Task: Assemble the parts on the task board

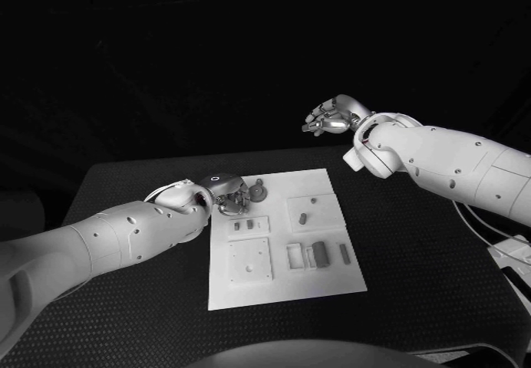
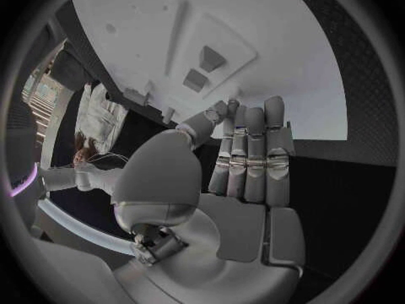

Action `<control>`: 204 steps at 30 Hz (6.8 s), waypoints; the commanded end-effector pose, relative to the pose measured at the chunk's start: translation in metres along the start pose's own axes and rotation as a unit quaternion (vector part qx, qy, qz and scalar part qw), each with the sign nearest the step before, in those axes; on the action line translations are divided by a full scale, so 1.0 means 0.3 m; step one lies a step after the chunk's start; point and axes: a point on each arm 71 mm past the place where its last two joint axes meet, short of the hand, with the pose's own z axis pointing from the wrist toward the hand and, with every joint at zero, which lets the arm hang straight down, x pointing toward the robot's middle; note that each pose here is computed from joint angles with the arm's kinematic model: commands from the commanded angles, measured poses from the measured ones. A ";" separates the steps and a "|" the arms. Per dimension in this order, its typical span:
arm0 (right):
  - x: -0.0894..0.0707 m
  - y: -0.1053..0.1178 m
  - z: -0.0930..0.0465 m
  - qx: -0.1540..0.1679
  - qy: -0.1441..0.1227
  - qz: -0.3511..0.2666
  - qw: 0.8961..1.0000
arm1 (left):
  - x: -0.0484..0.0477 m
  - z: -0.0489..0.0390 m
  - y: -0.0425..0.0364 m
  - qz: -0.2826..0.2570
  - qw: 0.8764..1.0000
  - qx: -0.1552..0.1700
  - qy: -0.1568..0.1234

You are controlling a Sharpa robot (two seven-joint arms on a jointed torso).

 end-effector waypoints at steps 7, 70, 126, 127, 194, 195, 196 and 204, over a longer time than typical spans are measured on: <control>0.005 0.005 0.001 -0.006 0.006 0.000 1.000 | 0.005 0.010 -0.017 -0.005 1.000 0.009 0.008; 0.002 0.003 -0.001 -0.006 0.005 0.001 1.000 | 0.072 0.012 0.018 0.002 0.997 -0.024 0.079; -0.008 -0.009 -0.004 -0.002 0.002 0.000 1.000 | 0.054 -0.019 0.088 -0.029 0.997 -0.054 0.057; -0.008 -0.009 -0.005 -0.001 0.002 0.000 1.000 | 0.054 -0.021 0.092 -0.028 0.996 -0.055 0.057; 0.309 -0.232 -0.161 -0.039 0.150 -0.368 0.917 | -0.266 -0.240 0.144 -0.520 0.847 -0.051 -0.096; 0.310 -0.232 -0.161 -0.039 0.151 -0.368 0.917 | -0.266 -0.239 0.144 -0.520 0.847 -0.051 -0.095; 0.311 -0.232 -0.161 -0.038 0.152 -0.368 0.916 | -0.266 -0.237 0.144 -0.520 0.847 -0.051 -0.096; 0.326 -0.238 -0.159 -0.032 0.166 -0.367 0.915 | -0.266 -0.235 0.141 -0.520 0.847 -0.051 -0.094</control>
